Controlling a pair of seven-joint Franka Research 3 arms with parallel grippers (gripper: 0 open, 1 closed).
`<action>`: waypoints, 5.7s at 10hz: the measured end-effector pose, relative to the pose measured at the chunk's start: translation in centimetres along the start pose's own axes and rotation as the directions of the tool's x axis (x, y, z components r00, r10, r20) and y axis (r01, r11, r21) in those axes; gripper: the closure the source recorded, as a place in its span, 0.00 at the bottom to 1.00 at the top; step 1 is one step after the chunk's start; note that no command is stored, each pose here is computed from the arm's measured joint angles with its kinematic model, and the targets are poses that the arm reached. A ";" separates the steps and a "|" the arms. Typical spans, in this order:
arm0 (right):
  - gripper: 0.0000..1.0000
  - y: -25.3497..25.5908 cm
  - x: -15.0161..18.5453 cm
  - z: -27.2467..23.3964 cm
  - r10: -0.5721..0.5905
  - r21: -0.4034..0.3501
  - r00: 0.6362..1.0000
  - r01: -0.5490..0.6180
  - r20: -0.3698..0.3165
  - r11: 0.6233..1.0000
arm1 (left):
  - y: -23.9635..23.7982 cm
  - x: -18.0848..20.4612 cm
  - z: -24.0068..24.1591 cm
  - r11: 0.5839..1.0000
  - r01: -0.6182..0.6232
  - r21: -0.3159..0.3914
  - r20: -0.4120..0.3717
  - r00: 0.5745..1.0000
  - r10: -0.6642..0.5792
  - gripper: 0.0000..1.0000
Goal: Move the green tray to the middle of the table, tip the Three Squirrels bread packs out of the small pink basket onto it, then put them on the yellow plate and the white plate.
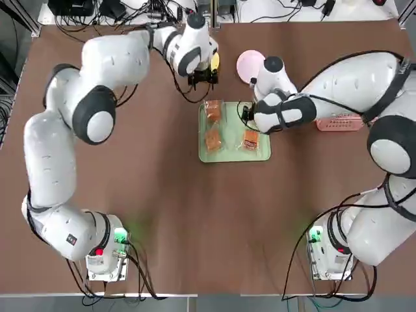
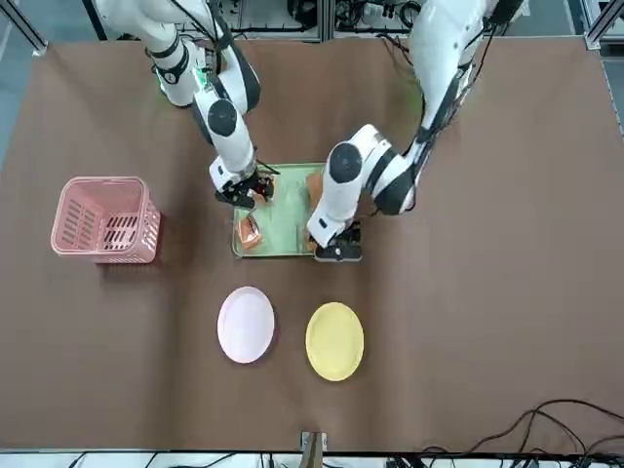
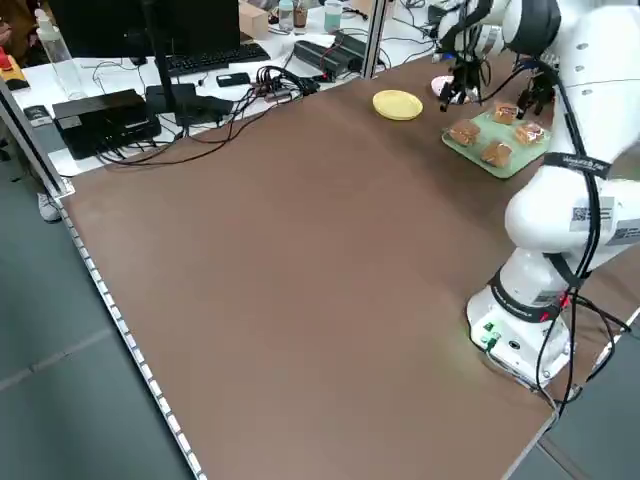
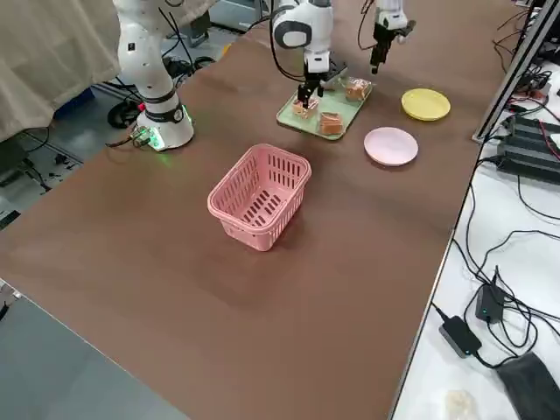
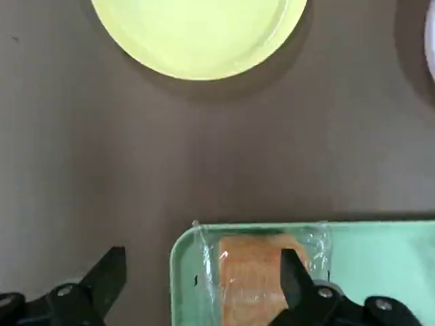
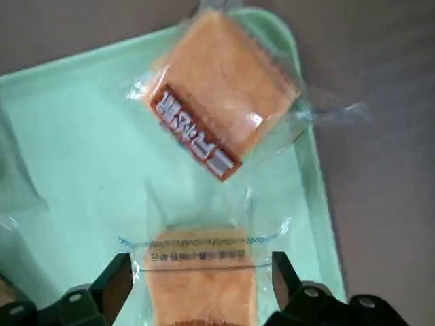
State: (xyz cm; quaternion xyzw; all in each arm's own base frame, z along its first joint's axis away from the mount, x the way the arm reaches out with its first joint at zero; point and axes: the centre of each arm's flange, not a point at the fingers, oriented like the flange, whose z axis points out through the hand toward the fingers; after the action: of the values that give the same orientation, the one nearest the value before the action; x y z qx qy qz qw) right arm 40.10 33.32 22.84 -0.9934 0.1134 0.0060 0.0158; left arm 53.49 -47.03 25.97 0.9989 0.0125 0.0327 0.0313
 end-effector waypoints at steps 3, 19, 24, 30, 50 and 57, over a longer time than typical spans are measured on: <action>0.07 -0.2 -2.2 2.2 -0.006 0.016 1.000 0.006 -0.019 1.000 | 2.2 -0.3 2.4 1.000 0.018 -0.007 -0.016 1.000 -0.018 0.00; 0.58 0.2 -2.3 1.5 -0.002 0.020 1.000 0.003 -0.023 1.000 | 5.4 -5.0 6.4 0.998 -0.032 0.062 0.012 0.999 0.031 0.28; 0.63 0.3 0.3 -2.0 0.039 0.074 0.997 -0.034 -0.064 0.997 | 4.5 -2.7 3.9 0.997 -0.042 0.059 -0.011 0.999 0.042 0.41; 0.67 -0.9 9.5 -14.8 0.105 0.078 0.993 -0.101 -0.050 0.992 | -2.0 5.4 -4.3 0.995 -0.071 0.073 -0.101 0.992 0.078 0.41; 0.67 -5.5 30.0 -2.1 -0.228 -0.039 0.969 0.226 -0.096 0.973 | -4.6 13.4 5.1 0.976 -0.217 -0.014 -0.465 0.865 0.186 0.35; 0.25 -5.1 30.7 -1.6 -0.286 -0.041 0.950 0.283 -0.123 0.958 | -3.3 13.0 4.6 0.982 -0.176 -0.072 -0.493 0.862 0.118 0.00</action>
State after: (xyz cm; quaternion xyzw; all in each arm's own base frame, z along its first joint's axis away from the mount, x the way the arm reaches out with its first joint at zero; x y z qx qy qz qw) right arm 71.22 31.31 24.13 -0.9978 -0.0303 -0.0588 -0.0024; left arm 66.70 -43.71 22.03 0.9530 -0.0584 0.2858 0.0820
